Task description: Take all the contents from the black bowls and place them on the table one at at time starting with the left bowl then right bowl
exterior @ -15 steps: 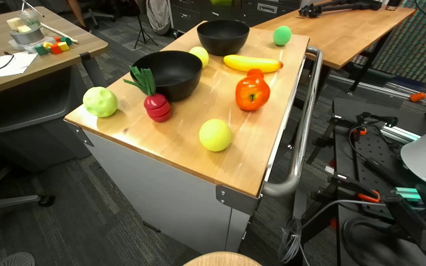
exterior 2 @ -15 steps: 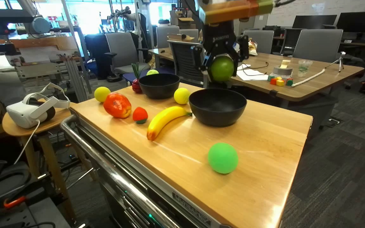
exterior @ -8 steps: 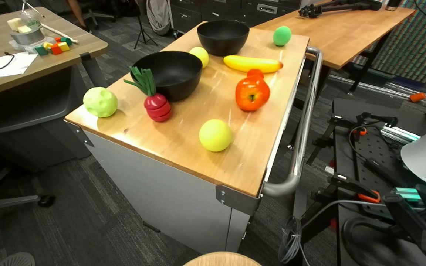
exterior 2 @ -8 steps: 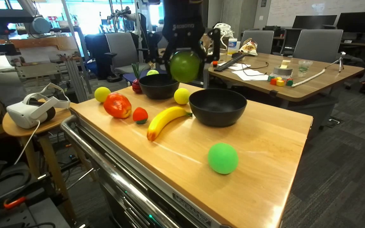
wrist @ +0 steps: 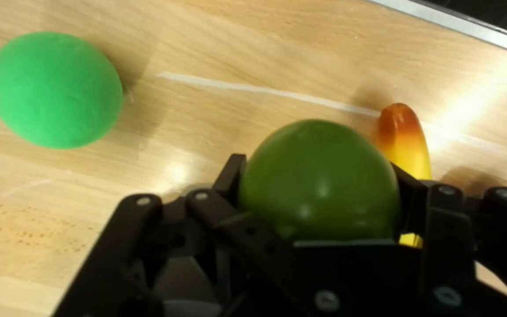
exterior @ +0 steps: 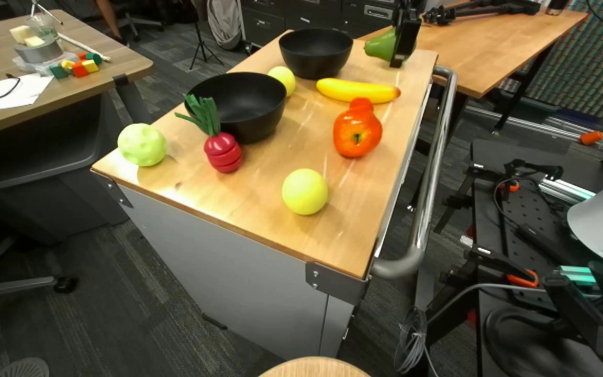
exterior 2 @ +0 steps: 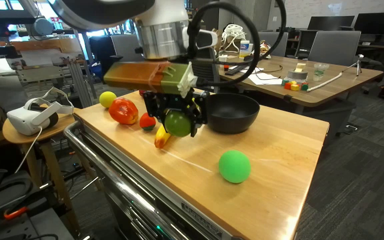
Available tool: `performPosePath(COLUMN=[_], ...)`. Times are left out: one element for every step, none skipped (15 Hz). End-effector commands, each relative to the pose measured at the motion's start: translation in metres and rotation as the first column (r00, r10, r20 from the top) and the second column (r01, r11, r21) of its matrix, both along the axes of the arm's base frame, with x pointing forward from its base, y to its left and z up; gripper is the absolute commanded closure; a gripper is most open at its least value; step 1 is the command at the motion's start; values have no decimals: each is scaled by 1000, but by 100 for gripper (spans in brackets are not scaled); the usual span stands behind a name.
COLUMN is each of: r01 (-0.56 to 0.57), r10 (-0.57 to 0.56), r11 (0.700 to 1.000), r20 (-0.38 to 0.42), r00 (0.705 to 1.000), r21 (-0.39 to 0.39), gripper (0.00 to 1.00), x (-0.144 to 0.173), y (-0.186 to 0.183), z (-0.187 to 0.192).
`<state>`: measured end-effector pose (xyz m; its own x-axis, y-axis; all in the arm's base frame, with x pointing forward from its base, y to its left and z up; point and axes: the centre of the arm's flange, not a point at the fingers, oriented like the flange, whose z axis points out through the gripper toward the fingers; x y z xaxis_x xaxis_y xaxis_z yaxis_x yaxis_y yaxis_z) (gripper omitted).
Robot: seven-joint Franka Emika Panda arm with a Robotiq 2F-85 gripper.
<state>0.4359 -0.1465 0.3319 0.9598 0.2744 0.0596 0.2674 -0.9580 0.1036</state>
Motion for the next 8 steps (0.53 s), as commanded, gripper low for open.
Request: performPosePath(r01=[0,-14,-23,-34,-48,-59,-66,-66], r10=[3,17,27,37,49,60,66,65], r11=[998,996,994,993,993,991,991,991], r20=[41,37,33,26,11,0,-9,-10], r00=[999,999,999,999,999,998,998,998], r21=[-71,-88,-103,-111,-113,-118,-116,-116], gripper=[58,58,58,58,58,58,8,6], x=[3,7,9,10,10,10,9,8], y=[3,3,2,2,2,1,1,0], z=[-26,-31,-34,-37,-40,-42,-43,-43])
